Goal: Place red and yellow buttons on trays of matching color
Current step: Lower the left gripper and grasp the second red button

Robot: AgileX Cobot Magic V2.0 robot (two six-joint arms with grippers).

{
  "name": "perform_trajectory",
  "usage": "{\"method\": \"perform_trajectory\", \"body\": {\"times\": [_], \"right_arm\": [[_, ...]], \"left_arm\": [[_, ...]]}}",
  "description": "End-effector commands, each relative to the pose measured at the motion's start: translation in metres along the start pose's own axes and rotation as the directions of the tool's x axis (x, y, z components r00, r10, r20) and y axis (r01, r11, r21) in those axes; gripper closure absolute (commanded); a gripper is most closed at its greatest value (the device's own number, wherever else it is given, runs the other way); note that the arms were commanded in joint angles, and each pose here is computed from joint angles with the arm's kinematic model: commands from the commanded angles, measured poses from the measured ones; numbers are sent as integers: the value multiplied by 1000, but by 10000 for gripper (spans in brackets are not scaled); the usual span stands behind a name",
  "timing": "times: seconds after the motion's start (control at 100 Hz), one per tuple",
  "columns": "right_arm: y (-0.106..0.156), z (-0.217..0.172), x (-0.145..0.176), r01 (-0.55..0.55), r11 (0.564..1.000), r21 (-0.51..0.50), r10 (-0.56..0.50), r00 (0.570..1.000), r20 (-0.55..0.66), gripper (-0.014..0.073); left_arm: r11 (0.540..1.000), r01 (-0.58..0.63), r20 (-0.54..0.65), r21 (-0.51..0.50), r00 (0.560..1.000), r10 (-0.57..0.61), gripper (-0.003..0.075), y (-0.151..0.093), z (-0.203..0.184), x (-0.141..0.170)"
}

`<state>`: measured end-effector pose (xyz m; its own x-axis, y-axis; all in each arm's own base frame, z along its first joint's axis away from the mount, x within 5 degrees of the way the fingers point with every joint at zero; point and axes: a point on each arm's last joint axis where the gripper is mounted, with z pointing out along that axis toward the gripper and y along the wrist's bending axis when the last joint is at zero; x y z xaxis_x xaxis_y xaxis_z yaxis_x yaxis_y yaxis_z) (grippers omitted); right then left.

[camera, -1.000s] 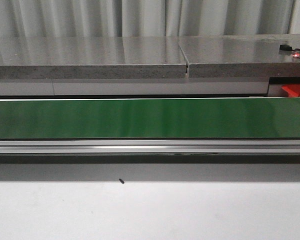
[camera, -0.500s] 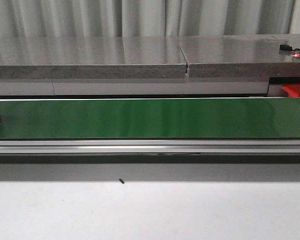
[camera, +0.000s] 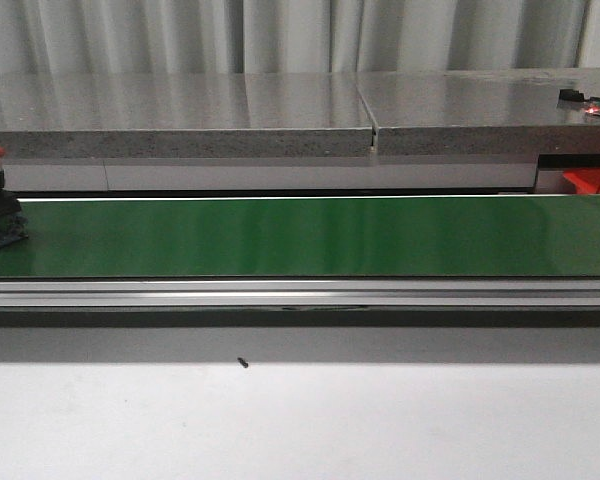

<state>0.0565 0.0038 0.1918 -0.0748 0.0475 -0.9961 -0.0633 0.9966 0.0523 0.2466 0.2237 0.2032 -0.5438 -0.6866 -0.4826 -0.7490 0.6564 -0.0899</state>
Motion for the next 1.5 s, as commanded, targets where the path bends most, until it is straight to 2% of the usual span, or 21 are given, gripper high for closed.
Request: {"method": "perform_trajectory", "body": {"times": [0.0, 0.4, 0.75, 0.94, 1.24, 1.49], "right_arm": [[1, -3, -13, 15, 1000, -5, -15, 994, 113, 664], [1, -3, -13, 15, 1000, -5, -15, 994, 113, 664], [1, -3, -13, 15, 1000, -5, -15, 994, 113, 664], [1, -3, -13, 15, 1000, -5, -15, 994, 113, 664], [1, -3, -13, 15, 1000, -5, -15, 994, 113, 664], [1, -3, -13, 15, 1000, -5, -15, 994, 113, 664]], "left_arm": [[1000, 4, 107, 10, 994, -5, 155, -2, -15, -18], [1000, 0, 73, 3, 997, 0, 156, -2, 2, -25], [1000, -1, 89, 5, 996, 0, 161, -2, 2, -27], [1000, 0, 73, 3, 997, 0, 287, -2, 2, -25], [1000, 5, 51, 4, 999, -6, 384, -2, 2, -23], [1000, 13, 40, 8, 999, -14, 587, -3, 2, -22]]}}
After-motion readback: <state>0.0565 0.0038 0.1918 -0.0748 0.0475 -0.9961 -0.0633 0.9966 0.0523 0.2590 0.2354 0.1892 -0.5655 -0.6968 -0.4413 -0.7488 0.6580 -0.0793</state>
